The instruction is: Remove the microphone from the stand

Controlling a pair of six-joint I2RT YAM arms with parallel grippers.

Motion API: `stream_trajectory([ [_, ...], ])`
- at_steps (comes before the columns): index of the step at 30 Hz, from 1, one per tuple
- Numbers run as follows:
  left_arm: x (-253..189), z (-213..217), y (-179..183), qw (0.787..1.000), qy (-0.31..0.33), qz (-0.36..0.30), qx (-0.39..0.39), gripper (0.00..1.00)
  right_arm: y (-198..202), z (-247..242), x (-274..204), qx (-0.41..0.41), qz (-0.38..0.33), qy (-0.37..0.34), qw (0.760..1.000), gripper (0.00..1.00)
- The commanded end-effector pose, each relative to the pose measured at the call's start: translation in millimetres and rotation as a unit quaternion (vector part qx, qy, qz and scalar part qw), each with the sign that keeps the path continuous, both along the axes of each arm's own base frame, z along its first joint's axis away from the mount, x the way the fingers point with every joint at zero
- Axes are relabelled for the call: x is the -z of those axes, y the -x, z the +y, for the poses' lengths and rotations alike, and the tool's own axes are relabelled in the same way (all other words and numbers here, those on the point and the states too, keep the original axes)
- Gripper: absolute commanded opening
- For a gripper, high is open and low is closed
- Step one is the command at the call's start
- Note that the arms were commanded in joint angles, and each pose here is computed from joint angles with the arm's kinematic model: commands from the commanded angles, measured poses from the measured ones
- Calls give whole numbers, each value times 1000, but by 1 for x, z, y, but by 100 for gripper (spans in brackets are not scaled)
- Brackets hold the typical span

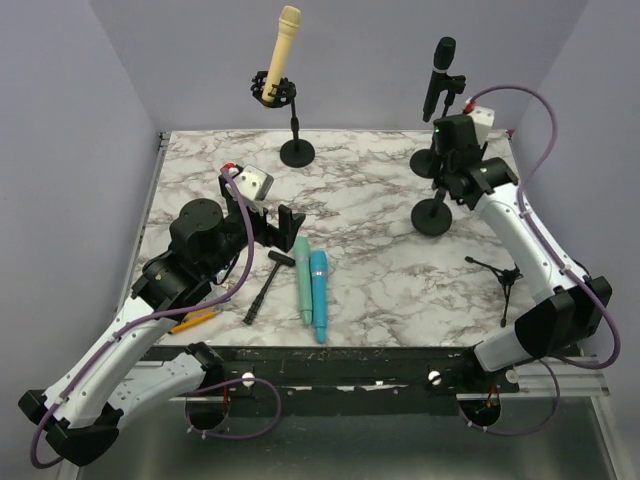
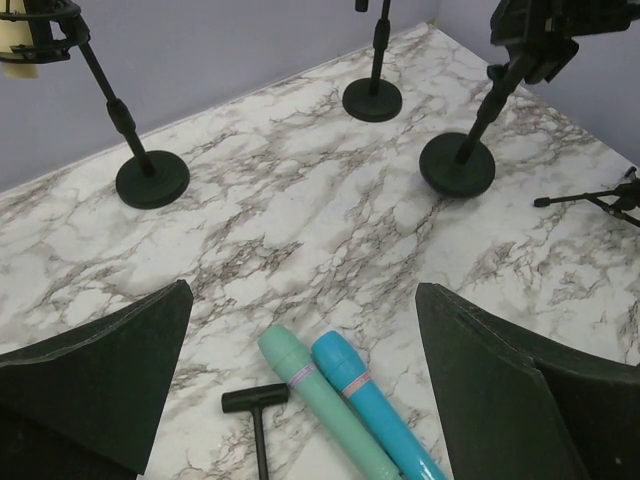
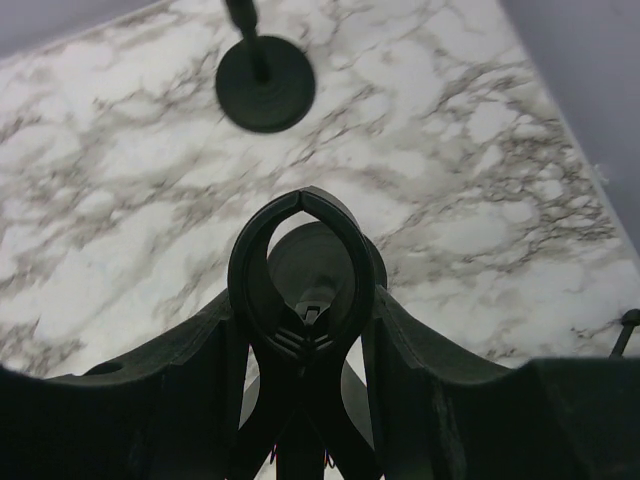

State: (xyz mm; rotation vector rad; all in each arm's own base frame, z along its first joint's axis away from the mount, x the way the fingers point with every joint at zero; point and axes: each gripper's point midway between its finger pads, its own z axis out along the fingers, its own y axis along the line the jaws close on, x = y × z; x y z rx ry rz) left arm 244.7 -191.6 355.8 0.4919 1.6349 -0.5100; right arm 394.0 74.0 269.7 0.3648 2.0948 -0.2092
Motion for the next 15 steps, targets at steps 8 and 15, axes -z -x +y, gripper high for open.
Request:
stream_trajectory([
  [8,-6,-5,6,1000,17,0,19,98,-47,-143,-14,131,-15,-29,991,20],
  [15,-6,-7,8,999,19,2,25,98,-51,-183,17,170,10,-49,984,21],
])
